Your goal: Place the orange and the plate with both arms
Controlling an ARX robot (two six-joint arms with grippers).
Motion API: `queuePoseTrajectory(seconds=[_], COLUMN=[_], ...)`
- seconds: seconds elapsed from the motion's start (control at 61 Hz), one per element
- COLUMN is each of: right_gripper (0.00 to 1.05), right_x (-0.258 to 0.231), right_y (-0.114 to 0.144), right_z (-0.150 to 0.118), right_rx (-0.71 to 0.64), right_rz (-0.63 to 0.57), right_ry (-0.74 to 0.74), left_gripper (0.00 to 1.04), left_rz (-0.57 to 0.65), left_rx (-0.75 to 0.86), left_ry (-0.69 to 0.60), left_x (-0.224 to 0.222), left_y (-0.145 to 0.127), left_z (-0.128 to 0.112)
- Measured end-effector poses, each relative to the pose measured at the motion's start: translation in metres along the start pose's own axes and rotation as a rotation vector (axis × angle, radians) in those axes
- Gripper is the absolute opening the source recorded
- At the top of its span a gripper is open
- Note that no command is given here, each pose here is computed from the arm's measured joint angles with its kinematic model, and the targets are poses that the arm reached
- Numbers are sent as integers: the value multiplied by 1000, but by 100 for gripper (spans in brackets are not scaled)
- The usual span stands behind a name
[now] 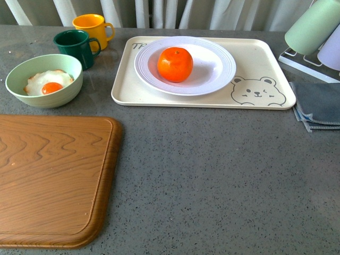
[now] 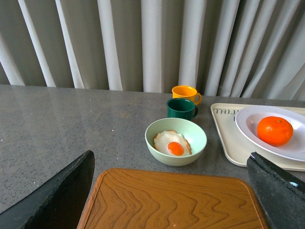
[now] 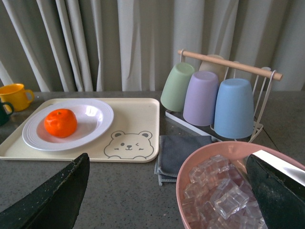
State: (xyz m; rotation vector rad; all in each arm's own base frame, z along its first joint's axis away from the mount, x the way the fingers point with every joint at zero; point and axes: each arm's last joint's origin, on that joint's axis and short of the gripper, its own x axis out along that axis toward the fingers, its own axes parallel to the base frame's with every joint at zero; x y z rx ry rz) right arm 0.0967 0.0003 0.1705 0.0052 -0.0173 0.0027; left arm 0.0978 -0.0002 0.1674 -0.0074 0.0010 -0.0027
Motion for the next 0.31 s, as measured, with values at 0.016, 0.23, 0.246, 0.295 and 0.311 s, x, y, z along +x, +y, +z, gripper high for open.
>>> queuePoseTrajectory(seconds=[0.016,0.23,0.246,0.295,0.311], right_gripper=[97,96,96,96,96], right_x=[0,0,0,0,0], right_y=[0,0,0,0,0], right_z=[0,0,0,0,0], right_rx=[0,0,0,0,0], right_rz=[0,0,0,0,0], right_ry=[0,0,0,0,0], left_gripper=[96,96,96,96,96], left_rz=[0,0,0,0,0], left_rx=[0,0,0,0,0], left_ry=[0,0,0,0,0], left_x=[0,0,0,0,0], left_y=[0,0,0,0,0], left_z=[0,0,0,0,0])
